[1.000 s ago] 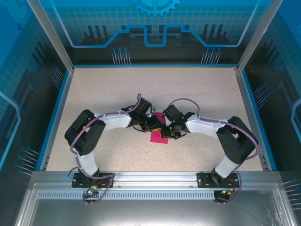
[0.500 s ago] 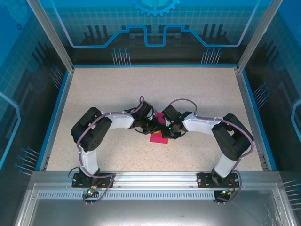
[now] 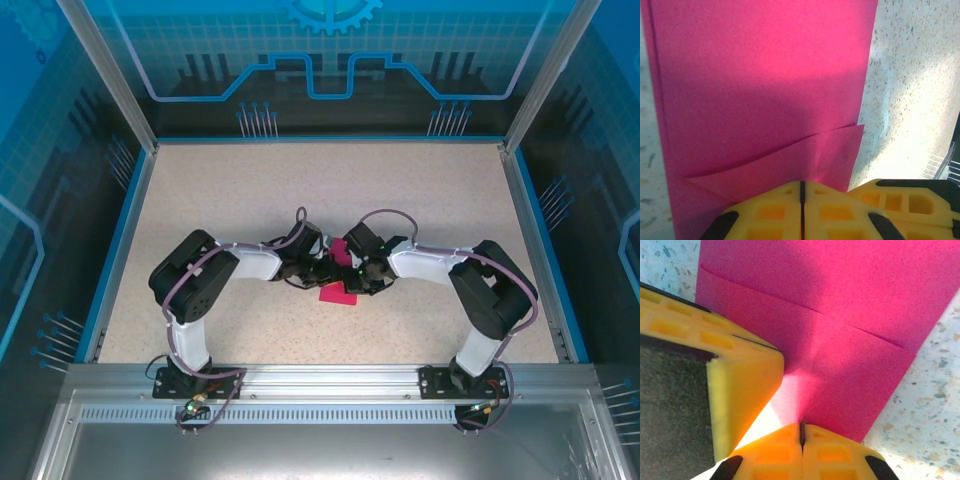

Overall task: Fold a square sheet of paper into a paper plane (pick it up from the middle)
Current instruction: Fold the triangle a second time at the center of the table.

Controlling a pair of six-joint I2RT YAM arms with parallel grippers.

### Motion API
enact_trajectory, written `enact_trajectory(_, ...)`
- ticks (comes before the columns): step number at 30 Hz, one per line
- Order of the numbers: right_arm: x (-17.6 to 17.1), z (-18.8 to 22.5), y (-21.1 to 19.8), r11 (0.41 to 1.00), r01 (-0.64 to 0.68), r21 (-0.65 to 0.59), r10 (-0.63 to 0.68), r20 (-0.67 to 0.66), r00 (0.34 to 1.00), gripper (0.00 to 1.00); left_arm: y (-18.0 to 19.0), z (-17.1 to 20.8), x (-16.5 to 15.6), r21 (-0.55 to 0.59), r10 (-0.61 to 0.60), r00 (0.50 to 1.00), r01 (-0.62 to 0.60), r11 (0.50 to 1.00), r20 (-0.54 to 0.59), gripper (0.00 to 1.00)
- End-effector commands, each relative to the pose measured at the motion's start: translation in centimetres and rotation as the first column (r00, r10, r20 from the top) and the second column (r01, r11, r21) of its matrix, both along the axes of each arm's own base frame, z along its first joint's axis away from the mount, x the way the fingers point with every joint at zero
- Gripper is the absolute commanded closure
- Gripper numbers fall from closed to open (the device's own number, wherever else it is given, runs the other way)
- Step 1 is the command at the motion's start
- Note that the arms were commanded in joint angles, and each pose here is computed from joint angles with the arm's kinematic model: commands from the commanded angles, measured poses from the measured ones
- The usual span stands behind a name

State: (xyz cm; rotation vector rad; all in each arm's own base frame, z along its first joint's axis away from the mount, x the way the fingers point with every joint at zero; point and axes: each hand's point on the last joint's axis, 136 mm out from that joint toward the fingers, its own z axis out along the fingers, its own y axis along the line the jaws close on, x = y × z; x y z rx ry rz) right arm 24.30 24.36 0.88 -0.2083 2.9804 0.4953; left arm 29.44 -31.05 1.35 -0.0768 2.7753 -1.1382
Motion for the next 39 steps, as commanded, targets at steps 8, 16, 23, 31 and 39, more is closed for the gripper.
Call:
enact_trajectory(8, -6.0, -5.3, -7.6, 0.953, -0.065, -0.297, 0.010, -0.185, 0.983, 0.98, 6.5, -2.1, 4.2, 0.186, 0.132, 0.989, -0.141, 0.972, 0.059, 0.92)
enact_trajectory(16, -3.9, -2.6, -4.1, 0.985, -0.042, -0.169, 0.020, -0.128, 0.992, 0.94, 8.0, 1.4, 7.0, 0.171, 0.161, 0.981, -0.178, 0.969, 0.113, 0.90)
enact_trajectory(23, 2.3, 6.1, 0.4, 0.994, 0.062, 0.085, -0.069, 0.087, 0.994, 0.70, 7.5, 6.1, 7.3, 0.117, 0.176, 0.974, -0.193, 0.974, 0.144, 0.78)
enact_trajectory(31, 4.4, 5.6, -1.8, 0.986, 0.064, 0.154, -0.080, 0.100, 0.992, 0.49, 7.3, 7.2, 4.8, 0.028, 0.255, 0.966, -0.256, 0.966, 0.045, 0.43)
enact_trajectory(39, 4.4, 4.0, -1.1, 0.986, -0.053, 0.156, 0.045, 0.053, 0.998, 0.47, 5.2, 7.3, 2.8, -0.053, 0.247, 0.968, -0.249, 0.967, -0.045, 0.17)
